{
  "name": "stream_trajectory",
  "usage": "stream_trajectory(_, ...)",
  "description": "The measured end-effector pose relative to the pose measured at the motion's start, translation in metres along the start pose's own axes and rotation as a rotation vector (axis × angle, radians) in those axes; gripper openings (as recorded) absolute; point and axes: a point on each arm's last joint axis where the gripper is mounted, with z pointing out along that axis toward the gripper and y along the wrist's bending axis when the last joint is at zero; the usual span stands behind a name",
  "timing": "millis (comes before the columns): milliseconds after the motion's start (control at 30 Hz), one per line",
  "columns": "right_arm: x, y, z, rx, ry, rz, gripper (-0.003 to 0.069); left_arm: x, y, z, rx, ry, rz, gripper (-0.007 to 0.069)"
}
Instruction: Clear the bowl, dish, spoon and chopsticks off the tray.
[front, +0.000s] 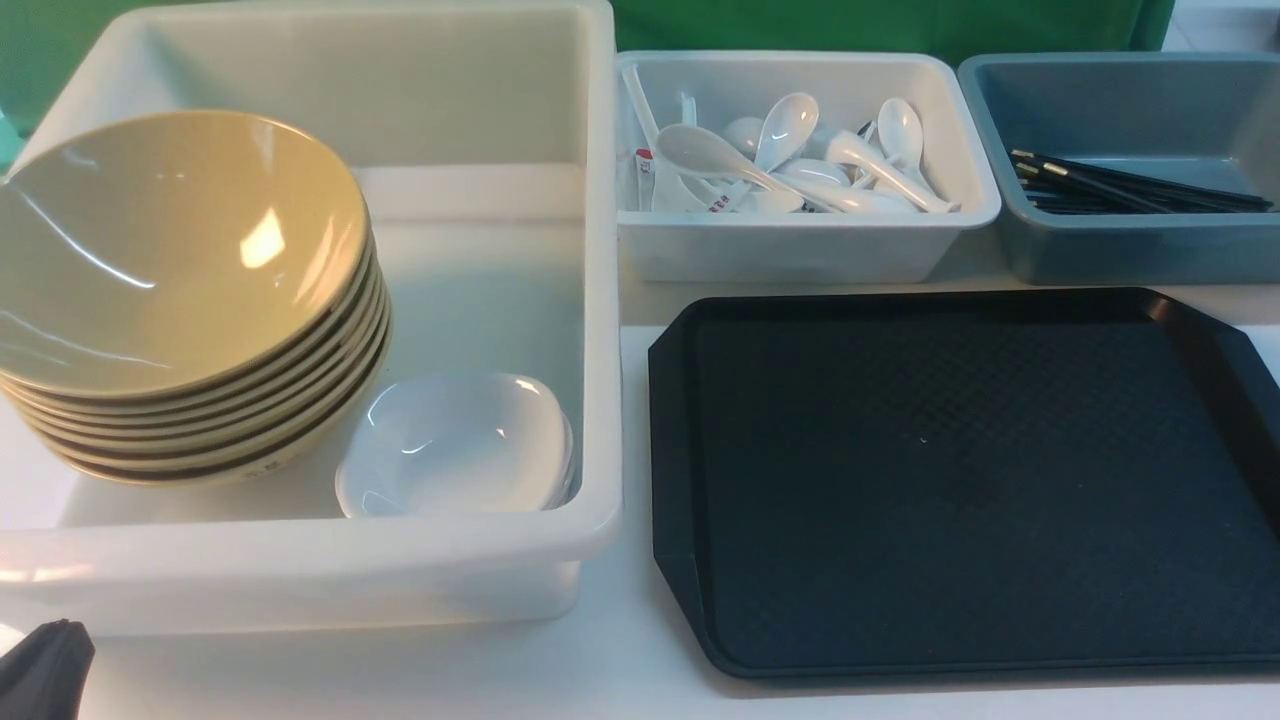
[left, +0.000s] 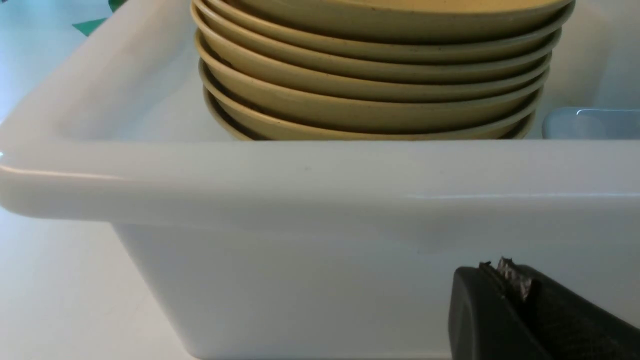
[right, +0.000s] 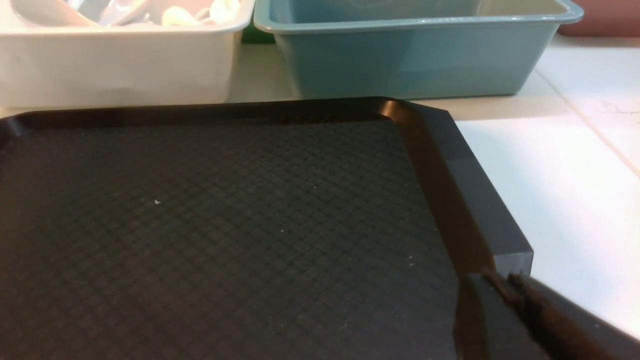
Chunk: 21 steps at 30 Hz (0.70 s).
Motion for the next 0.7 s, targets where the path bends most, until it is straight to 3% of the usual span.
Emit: stream_trajectory(700,0.0,0.0,0.0,0.0,0.0,0.0,0.0099,0.0,0.0,0.0,0.0,0.0,0.0,-0.0008)
